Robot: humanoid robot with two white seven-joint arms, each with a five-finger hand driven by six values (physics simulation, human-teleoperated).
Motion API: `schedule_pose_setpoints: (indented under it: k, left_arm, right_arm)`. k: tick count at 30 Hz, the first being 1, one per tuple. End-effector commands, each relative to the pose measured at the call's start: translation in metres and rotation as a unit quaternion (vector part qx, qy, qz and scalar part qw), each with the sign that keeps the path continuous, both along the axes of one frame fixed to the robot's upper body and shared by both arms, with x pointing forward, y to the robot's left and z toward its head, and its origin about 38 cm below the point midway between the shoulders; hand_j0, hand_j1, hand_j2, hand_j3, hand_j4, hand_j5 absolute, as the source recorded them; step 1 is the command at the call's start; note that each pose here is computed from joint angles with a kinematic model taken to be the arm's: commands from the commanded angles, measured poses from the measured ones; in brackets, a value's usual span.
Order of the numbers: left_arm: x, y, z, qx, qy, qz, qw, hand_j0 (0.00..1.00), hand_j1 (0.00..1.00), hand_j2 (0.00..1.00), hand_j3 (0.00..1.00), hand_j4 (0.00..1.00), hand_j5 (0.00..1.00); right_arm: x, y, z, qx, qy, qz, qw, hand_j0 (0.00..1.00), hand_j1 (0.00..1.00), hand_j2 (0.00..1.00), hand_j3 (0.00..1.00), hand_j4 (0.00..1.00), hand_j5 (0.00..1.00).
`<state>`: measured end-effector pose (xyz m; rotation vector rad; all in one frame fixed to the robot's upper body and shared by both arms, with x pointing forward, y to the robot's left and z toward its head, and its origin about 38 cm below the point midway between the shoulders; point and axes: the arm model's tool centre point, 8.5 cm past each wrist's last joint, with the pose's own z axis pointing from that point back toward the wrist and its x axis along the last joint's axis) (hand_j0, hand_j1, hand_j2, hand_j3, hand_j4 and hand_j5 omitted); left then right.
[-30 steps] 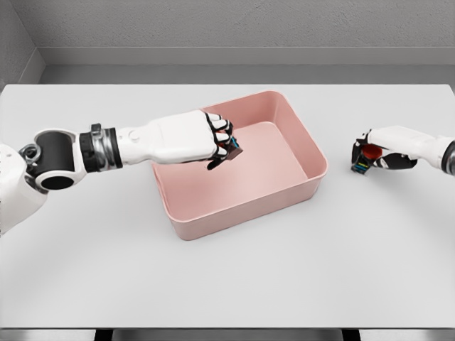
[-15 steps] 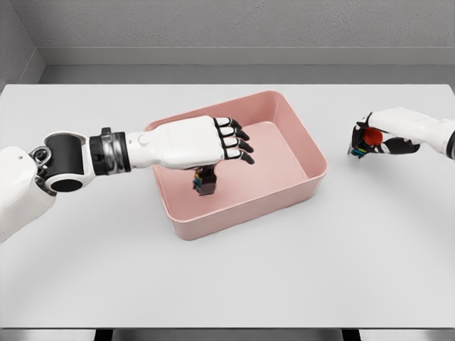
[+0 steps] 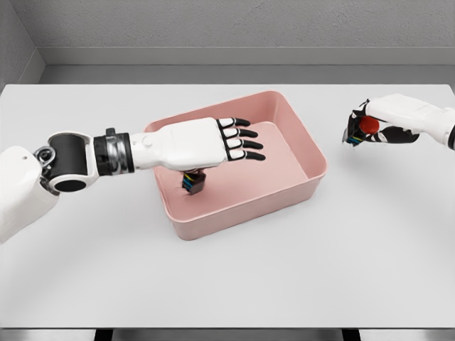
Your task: Put the industrial switch in the basket with both arms
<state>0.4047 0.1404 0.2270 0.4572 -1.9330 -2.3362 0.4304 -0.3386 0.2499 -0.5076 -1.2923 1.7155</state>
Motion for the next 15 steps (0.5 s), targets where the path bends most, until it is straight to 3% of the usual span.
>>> schedule_pose_setpoints:
  k: [1,7,11,13,15]
  left_arm:
    - [0.001,0.001,-0.001,0.015,-0.014,0.003,0.9998,1.00,1.00,1.00,1.00,1.00,1.00]
    - [0.007,0.002,0.003,0.051,-0.057,0.009,0.9970,1.00,1.00,1.00,1.00,1.00,1.00]
    - [0.011,0.003,0.013,0.056,-0.074,0.010,0.9957,1.00,1.00,1.00,1.00,1.00,1.00]
    - [0.013,0.013,0.023,0.045,-0.066,0.015,0.9967,1.00,1.00,1.00,1.00,1.00,1.00]
    - [0.014,0.038,0.028,0.033,-0.039,0.032,0.9982,1.00,1.00,1.00,1.00,1.00,1.00]
  right_arm:
    - [-0.001,0.003,0.002,0.001,-0.003,0.005,1.0000,0.42,0.42,0.42,0.42,0.42,0.42]
    - [-0.005,0.016,0.018,0.002,-0.024,0.026,0.9994,0.42,0.42,0.42,0.42,0.42,0.42]
    - [-0.009,0.027,0.028,0.003,-0.038,0.044,0.9983,0.43,0.43,0.43,0.43,0.43,0.43]
    - [-0.012,0.034,0.032,0.002,-0.045,0.056,0.9974,0.43,0.43,0.43,0.43,0.43,0.43]
    - [-0.015,0.039,0.034,0.003,-0.049,0.063,0.9968,0.43,0.43,0.43,0.43,0.43,0.43]
